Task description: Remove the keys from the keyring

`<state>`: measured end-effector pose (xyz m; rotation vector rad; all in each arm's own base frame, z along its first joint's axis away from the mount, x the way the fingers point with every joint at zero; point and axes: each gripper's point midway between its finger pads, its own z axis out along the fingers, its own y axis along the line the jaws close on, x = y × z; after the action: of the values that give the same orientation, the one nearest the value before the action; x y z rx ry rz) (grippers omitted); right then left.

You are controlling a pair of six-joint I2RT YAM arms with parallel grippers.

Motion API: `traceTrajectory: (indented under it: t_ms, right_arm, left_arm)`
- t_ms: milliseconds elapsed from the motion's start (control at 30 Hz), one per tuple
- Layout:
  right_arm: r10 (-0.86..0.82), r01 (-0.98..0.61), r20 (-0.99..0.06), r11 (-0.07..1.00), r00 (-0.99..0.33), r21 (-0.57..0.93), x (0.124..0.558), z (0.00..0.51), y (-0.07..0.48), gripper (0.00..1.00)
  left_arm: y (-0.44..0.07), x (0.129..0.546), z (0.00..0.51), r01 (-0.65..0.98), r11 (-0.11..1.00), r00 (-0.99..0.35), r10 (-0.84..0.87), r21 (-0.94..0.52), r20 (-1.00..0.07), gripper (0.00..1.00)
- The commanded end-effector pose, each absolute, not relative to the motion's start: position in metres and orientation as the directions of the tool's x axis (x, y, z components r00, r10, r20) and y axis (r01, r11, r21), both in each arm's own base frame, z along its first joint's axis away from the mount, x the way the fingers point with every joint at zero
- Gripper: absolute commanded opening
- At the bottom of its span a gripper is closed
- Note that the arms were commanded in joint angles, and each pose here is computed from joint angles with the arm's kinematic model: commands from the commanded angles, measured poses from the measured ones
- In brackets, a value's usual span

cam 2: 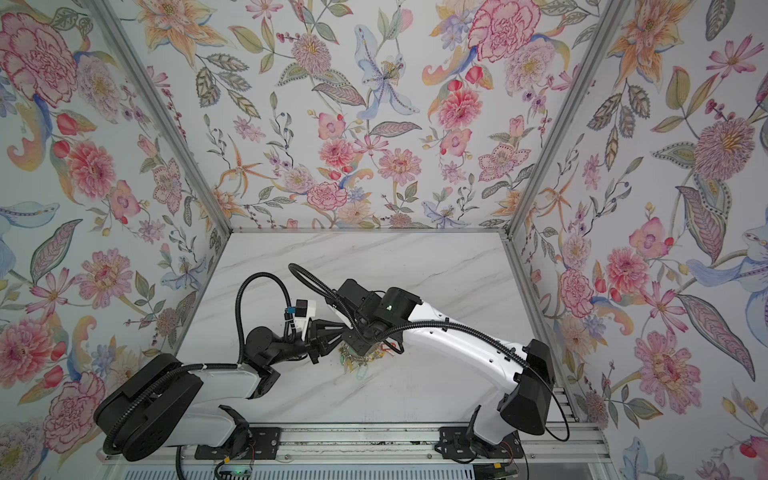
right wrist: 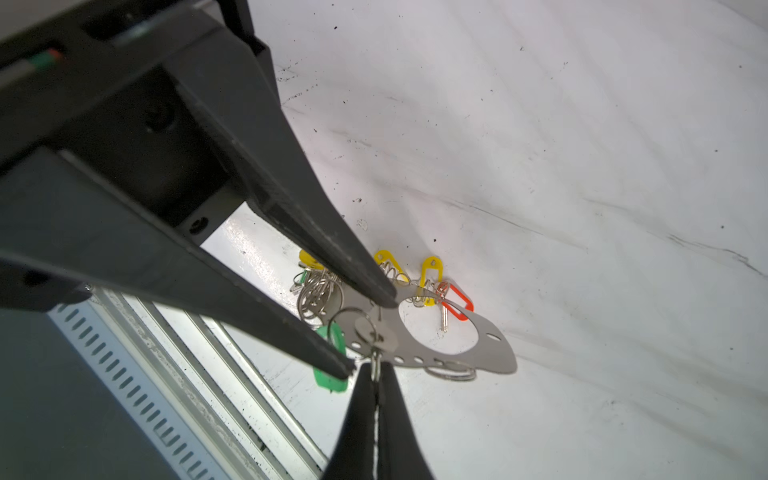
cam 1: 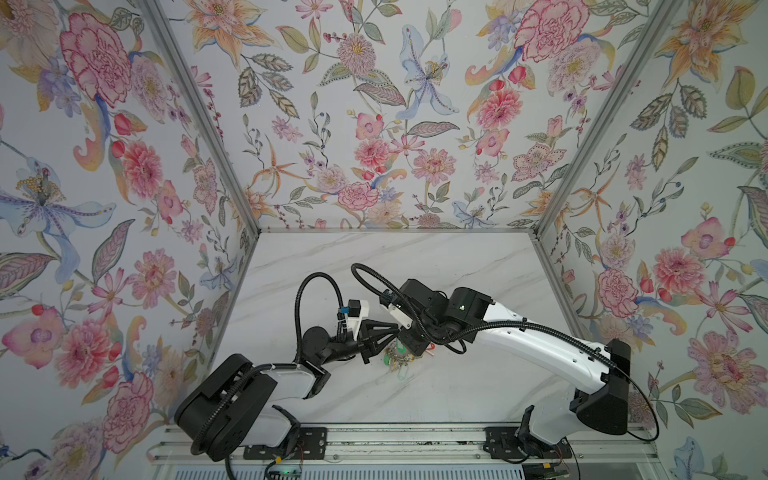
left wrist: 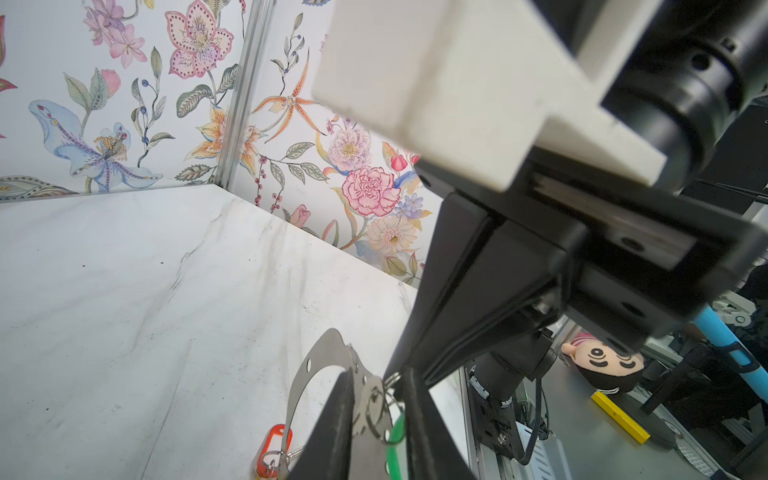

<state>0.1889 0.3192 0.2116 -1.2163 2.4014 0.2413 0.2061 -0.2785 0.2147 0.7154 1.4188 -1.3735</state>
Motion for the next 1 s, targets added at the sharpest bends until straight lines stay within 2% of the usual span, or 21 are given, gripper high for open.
traceTrajectory:
  t_ms: [0,133,300,567,733,967]
  right_arm:
    - [-0.698,-0.794,-0.516,0.605,-0.496,-0.057,0.193,0.228,0.321,0.0]
    - [-0.689,-0.788,-0.531,0.612,-0.492,-0.063,0.195,0.232,0.32,0.0]
    - [-0.677,-0.785,-0.55,0.617,-0.489,-0.062,0.196,0.235,0.322,0.0]
    - [-0.678,-0.781,-0.548,0.621,-0.489,-0.072,0.196,0.229,0.32,0.0]
    - [-0.639,-0.762,-0.593,0.644,-0.489,-0.066,0.199,0.235,0.315,0.0]
    - [-0.489,-0.703,-0.723,0.711,-0.488,-0.007,0.208,0.257,0.305,0.0]
  left_arm:
    - [-0.282,0.209,0.219,0.926,0.216,-0.27,-0.197,-0.31,-0.942,0.24]
    - [-0.281,0.21,0.215,0.922,0.232,-0.273,-0.178,-0.31,-0.945,0.23]
    - [-0.279,0.214,0.212,0.911,0.262,-0.277,-0.177,-0.317,-0.944,0.08]
    - [-0.277,0.219,0.214,0.904,0.292,-0.266,-0.188,-0.312,-0.945,0.0]
    - [-0.274,0.223,0.212,0.891,0.319,-0.274,-0.191,-0.324,-0.943,0.0]
    - [-0.271,0.226,0.208,0.866,0.34,-0.311,-0.209,-0.367,-0.927,0.0]
